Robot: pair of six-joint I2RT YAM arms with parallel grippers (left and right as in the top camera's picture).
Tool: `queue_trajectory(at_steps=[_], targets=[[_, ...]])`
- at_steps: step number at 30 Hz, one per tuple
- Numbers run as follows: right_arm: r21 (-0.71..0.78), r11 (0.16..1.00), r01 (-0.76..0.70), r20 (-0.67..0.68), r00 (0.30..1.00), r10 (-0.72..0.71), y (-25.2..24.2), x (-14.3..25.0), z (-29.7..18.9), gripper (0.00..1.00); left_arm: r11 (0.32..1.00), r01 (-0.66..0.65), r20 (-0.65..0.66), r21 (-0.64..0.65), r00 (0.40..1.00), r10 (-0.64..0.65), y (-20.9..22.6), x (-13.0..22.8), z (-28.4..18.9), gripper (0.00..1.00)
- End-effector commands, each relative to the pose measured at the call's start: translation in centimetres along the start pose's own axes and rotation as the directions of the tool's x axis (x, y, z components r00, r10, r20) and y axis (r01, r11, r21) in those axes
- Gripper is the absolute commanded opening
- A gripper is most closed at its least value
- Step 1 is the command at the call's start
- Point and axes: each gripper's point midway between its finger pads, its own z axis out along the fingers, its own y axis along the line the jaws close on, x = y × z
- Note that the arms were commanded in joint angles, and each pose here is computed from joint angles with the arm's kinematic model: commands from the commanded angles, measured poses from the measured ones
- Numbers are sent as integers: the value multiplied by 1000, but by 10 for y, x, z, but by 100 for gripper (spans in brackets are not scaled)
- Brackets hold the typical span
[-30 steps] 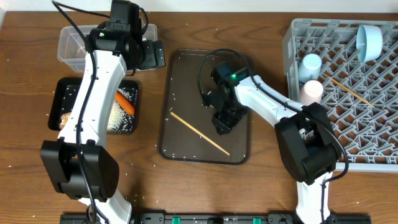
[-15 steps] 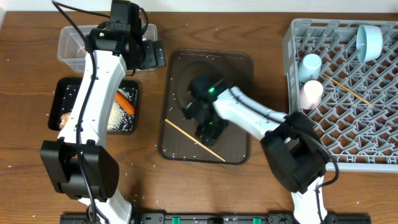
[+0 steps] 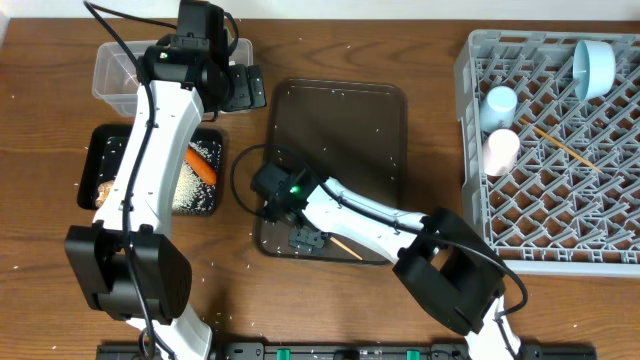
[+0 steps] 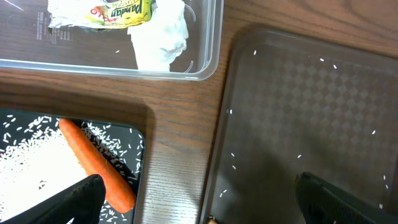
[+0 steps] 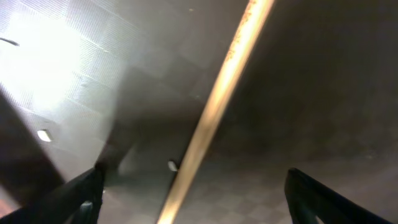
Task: Sort waste into correct bins and load items into the dishwasher rack
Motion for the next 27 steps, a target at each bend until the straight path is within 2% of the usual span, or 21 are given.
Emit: queue_trajectory(at_steps=[1, 7, 13, 15, 18, 21, 27], targets=[[51, 998, -30, -45, 998, 32, -18, 8, 12, 78, 1000, 14, -17, -8, 1000, -14, 3, 4, 4, 98], [48, 989, -141, -40, 989, 143, -45, 18, 17, 63, 1000, 14, -17, -8, 1000, -14, 3, 4, 4, 98], [-35, 976, -217, -5, 976, 217, -59, 22, 21, 52, 1000, 14, -17, -7, 1000, -14, 3, 4, 4, 98], [-65, 970, -233, 2, 972, 234, -60, 22, 22, 43, 1000, 14, -17, -7, 1000, -14, 3, 4, 4, 98], [-101, 962, -252, 12, 967, 255, -62, 23, 23, 18, 1000, 14, -17, -8, 1000, -14, 3, 4, 4, 98], [-122, 957, -263, 16, 964, 266, -63, 24, 23, 2, 1000, 14, -17, -8, 1000, -14, 3, 4, 4, 98], [-141, 954, -263, 1, 964, 266, -59, 27, 23, 1, 1000, 14, -17, -8, 1000, -14, 3, 4, 4, 98]])
